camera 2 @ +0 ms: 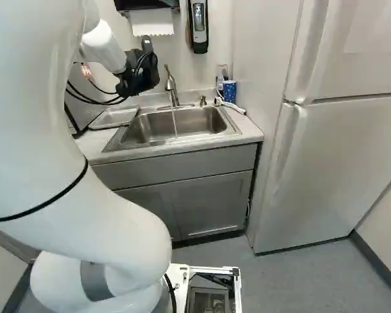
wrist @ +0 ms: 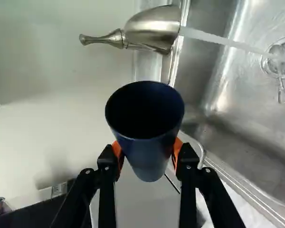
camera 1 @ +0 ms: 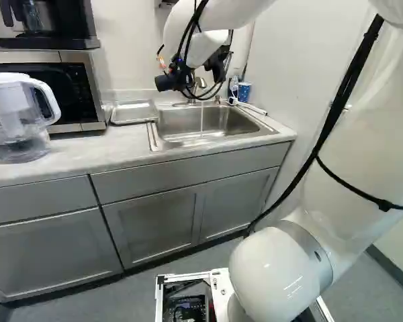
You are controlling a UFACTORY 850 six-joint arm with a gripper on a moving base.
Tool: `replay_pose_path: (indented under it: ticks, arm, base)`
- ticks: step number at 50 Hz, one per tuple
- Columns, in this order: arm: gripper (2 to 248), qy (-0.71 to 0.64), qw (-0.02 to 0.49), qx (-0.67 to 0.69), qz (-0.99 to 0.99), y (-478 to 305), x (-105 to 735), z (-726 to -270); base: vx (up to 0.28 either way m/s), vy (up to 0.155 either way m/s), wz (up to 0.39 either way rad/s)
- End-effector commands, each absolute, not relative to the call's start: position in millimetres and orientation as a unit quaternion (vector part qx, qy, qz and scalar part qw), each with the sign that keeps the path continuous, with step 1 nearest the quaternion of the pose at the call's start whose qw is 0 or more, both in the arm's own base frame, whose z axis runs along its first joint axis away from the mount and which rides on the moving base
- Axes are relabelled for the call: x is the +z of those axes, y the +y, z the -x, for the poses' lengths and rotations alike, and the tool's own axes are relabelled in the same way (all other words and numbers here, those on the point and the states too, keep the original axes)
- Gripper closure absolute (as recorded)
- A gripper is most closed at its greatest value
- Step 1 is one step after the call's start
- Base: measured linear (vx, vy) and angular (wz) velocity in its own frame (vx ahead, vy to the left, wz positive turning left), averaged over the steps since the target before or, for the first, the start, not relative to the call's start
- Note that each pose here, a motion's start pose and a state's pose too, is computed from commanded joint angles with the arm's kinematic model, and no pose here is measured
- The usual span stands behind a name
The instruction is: Rinse the cup and place it in the tray
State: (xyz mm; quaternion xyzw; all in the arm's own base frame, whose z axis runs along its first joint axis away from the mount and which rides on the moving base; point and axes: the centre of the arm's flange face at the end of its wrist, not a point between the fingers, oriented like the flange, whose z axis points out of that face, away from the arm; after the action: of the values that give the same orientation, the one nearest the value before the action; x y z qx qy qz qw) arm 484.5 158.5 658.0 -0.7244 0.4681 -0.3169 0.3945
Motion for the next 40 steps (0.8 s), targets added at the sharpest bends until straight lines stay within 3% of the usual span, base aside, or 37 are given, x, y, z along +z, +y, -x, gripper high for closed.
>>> replay_pose_path:
  ticks: [40]
  arm:
    - [130, 0.307, 0.320, -0.392, 0.806, 158.5, 658.0, -484.5]
  base:
    - [0.000, 0.000, 0.000]
